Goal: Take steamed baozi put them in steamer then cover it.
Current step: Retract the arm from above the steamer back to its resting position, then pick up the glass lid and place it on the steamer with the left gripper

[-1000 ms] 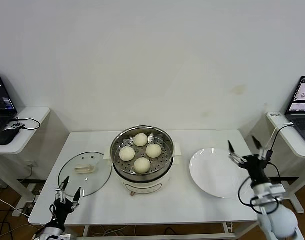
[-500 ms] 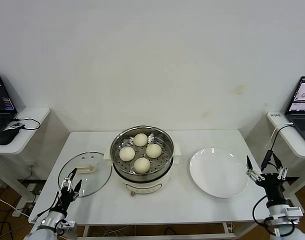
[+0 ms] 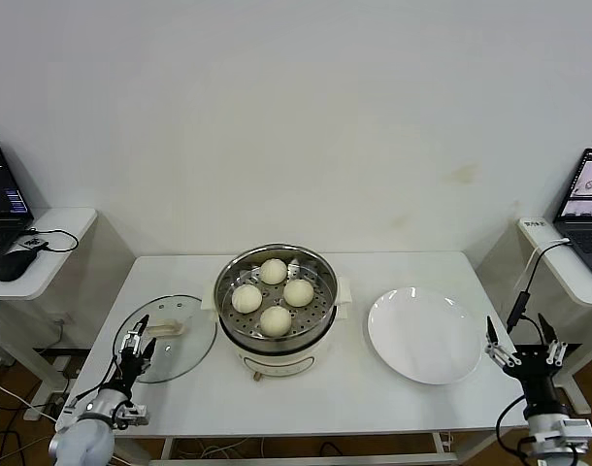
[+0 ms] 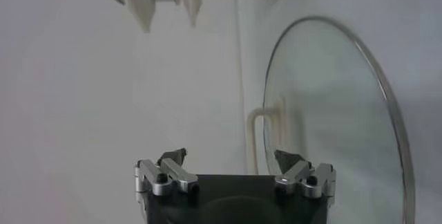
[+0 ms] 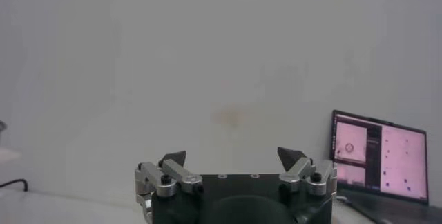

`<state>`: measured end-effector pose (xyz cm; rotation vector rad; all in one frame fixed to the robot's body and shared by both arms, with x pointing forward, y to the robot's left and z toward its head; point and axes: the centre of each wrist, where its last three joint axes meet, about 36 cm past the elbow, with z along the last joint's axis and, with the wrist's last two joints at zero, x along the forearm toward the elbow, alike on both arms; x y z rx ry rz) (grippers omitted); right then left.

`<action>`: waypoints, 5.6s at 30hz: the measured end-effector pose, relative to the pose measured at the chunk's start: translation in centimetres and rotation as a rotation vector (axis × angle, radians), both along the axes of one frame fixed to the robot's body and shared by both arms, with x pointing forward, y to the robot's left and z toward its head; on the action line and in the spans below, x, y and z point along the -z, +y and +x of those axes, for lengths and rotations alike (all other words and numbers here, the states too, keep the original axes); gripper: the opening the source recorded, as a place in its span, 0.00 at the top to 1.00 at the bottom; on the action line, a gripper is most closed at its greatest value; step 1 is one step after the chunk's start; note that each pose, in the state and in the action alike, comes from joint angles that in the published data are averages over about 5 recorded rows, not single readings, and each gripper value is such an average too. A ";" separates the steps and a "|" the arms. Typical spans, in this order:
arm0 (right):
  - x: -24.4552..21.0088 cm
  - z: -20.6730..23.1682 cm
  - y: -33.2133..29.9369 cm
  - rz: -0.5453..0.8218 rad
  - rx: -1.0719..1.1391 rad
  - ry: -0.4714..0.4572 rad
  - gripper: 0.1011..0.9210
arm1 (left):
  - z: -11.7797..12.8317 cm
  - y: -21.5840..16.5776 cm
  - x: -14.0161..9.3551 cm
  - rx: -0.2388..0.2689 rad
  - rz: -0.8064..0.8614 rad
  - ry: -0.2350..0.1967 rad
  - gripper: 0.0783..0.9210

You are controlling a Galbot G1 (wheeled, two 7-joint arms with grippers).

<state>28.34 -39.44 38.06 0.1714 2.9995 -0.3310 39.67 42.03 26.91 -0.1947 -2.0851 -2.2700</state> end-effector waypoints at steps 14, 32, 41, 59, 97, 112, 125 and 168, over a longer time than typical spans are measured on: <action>1.1 -1.1 0.2 0.000 0.008 0.020 0.12 | 2.7 0.4 0.1 -0.007 0.014 0.017 0.12; 2.2 -1.8 0.2 0.001 0.014 0.035 0.12 | 6.1 -0.1 -0.8 -0.011 0.016 0.022 0.12; 2.6 -2.0 0.3 0.000 0.011 0.042 0.12 | 7.3 0.2 -0.6 -0.027 -0.005 0.025 0.12; 3.0 -1.8 0.7 0.000 -0.004 0.046 0.12 | 7.5 0.8 0.8 -0.050 -0.037 0.034 0.60; 3.3 -1.5 2.5 -0.027 -0.048 0.032 0.12 | 2.3 -1.7 -17.3 -0.111 -0.079 -0.192 0.91; 4.0 -2.8 4.1 -0.136 -0.059 0.050 0.12 | 3.5 -12.5 -19.3 -0.017 -0.192 -0.141 0.91; 5.1 -2.8 5.8 -0.179 -0.070 0.066 0.12 | 5.1 -21.8 -20.0 0.010 -0.218 -0.108 0.91; 6.8 -3.8 7.4 -0.203 -0.102 0.087 0.12 | 7.6 -32.1 -16.7 -0.001 -0.103 -0.041 0.91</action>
